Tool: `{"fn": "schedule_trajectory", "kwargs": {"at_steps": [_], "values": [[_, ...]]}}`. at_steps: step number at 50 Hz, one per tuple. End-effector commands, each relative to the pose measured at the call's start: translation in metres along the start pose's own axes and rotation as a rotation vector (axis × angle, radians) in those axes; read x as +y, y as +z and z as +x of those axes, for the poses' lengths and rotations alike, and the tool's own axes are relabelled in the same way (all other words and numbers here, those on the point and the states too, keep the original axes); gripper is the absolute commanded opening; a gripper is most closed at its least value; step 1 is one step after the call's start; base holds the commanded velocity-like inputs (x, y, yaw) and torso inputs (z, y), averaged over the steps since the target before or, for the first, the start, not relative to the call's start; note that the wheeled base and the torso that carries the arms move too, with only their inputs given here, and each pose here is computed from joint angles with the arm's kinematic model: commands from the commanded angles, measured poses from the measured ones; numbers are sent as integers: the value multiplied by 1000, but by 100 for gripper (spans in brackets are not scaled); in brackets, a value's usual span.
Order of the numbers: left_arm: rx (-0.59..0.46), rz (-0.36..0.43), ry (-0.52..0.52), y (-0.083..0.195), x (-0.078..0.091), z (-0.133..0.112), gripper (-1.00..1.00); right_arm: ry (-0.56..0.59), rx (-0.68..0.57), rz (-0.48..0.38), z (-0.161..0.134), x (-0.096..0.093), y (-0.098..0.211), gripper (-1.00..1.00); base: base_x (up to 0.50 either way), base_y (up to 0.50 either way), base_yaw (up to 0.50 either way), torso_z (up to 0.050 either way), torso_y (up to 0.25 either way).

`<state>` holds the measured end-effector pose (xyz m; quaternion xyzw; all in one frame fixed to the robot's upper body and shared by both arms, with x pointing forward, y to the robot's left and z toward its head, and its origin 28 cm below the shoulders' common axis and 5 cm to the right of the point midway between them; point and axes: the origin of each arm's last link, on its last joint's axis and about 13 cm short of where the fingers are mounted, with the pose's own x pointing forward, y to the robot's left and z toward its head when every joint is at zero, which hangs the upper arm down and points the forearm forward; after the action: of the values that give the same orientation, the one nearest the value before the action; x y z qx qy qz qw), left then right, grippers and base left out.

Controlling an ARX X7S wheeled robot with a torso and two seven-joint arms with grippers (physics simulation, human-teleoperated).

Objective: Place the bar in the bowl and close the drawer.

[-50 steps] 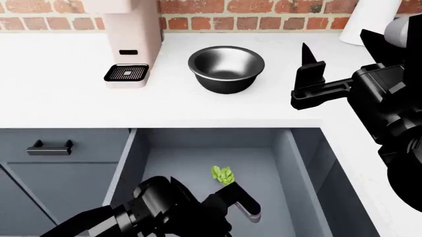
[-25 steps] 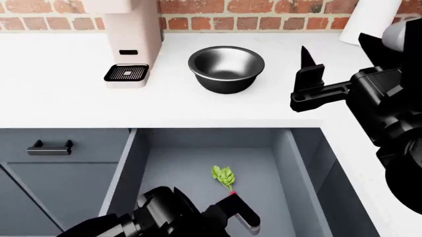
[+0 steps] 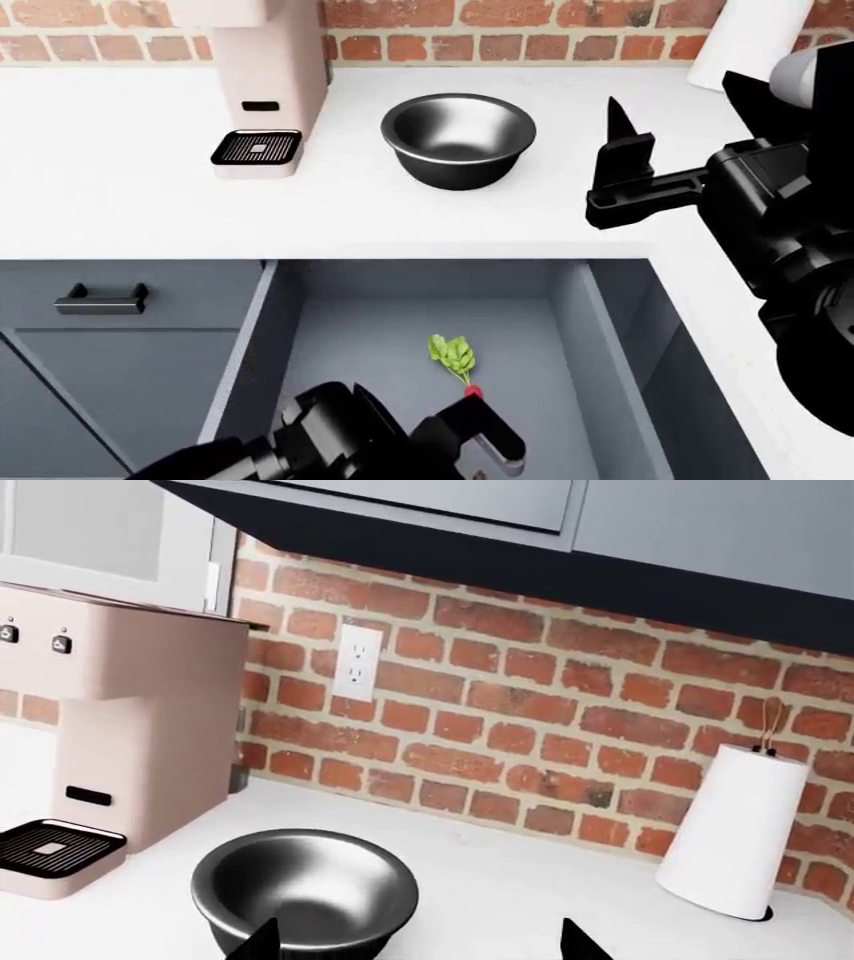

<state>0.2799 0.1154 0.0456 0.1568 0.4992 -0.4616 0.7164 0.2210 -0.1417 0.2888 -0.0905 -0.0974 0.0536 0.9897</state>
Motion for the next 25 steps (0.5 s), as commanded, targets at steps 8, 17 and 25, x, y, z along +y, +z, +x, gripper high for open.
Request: {"fn": "schedule_trajectory", "kwargs": {"at_steps": [8,17,25], "values": [[-54,-2,-12,7,-7,-2,-100,16,-36,22,-2,1,3,100,0,0,0,0,0],[-251,4,105,30,-5,-42,-100,15,-44,30,-4,1,5,100,0,0,0,0,0],[-371,19,195,47,-2,-79,-100,15,-54,32,-6,2,8,100,0,0,0,0,0]]}}
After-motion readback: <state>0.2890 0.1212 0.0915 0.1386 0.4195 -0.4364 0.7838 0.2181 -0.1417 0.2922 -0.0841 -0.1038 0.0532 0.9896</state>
